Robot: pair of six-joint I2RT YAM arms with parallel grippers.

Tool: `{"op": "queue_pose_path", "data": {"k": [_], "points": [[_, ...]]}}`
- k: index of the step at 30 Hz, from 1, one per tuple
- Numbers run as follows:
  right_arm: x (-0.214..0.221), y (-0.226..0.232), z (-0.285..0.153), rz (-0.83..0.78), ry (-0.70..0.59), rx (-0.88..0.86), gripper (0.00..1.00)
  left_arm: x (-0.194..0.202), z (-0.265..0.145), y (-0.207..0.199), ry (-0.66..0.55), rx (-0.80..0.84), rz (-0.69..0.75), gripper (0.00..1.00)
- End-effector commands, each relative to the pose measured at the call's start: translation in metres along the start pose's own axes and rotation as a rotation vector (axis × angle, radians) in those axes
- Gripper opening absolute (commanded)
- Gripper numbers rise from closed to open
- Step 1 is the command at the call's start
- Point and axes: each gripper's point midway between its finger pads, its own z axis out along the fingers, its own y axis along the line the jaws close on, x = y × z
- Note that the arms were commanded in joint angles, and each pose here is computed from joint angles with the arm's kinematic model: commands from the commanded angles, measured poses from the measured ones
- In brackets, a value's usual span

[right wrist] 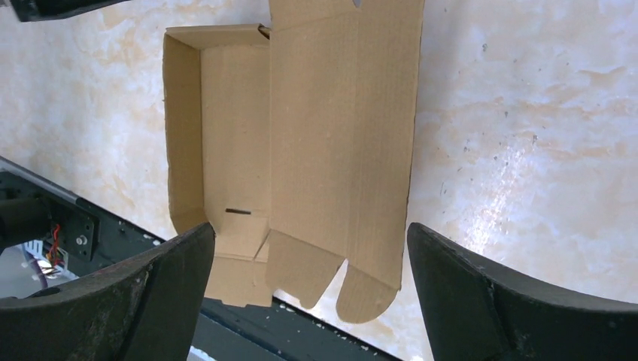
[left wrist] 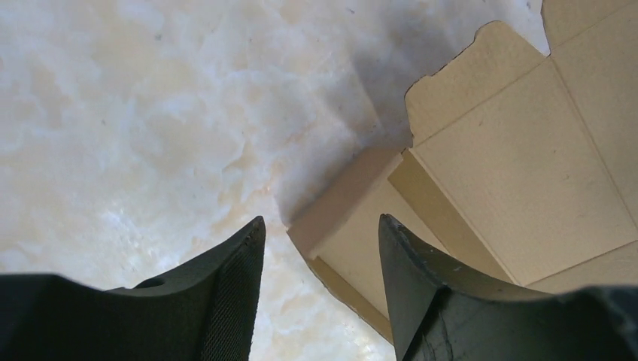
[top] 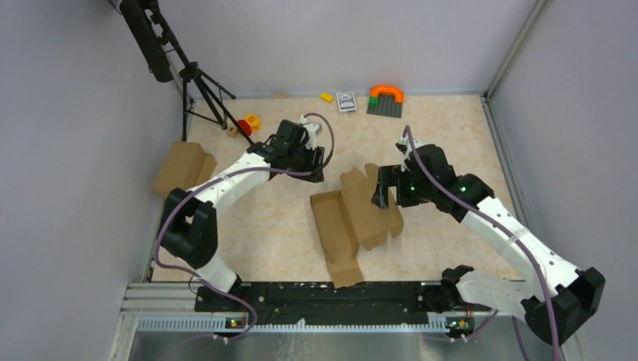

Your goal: Fold the paper box

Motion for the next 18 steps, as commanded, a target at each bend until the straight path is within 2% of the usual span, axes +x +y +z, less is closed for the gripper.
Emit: {"op": "queue_pose_path", "data": {"k": [1, 4, 8, 14, 18], "points": [[0.001, -0.004, -0.018, 0.03, -0.028, 0.014, 0.97, -0.005, 0.011, -0.006, 0.028, 0.071, 0.193, 0.57], [0.001, -0.006, -0.028, 0.03, -0.041, 0.024, 0.97, 0.0, 0.025, -0.011, 0.058, 0.065, 0.272, 0.54], [-0.001, -0.007, -0.038, 0.034, -0.068, 0.028, 0.97, 0.013, 0.038, -0.018, 0.165, 0.031, 0.35, 0.5], [0.0, -0.006, -0.041, 0.047, -0.082, 0.018, 0.97, 0.012, 0.043, -0.027, 0.163, 0.025, 0.371, 0.52], [0.001, -0.008, -0.041, 0.044, -0.083, 0.026, 0.97, 0.014, 0.042, -0.029, 0.179, 0.024, 0.387, 0.47]]}}
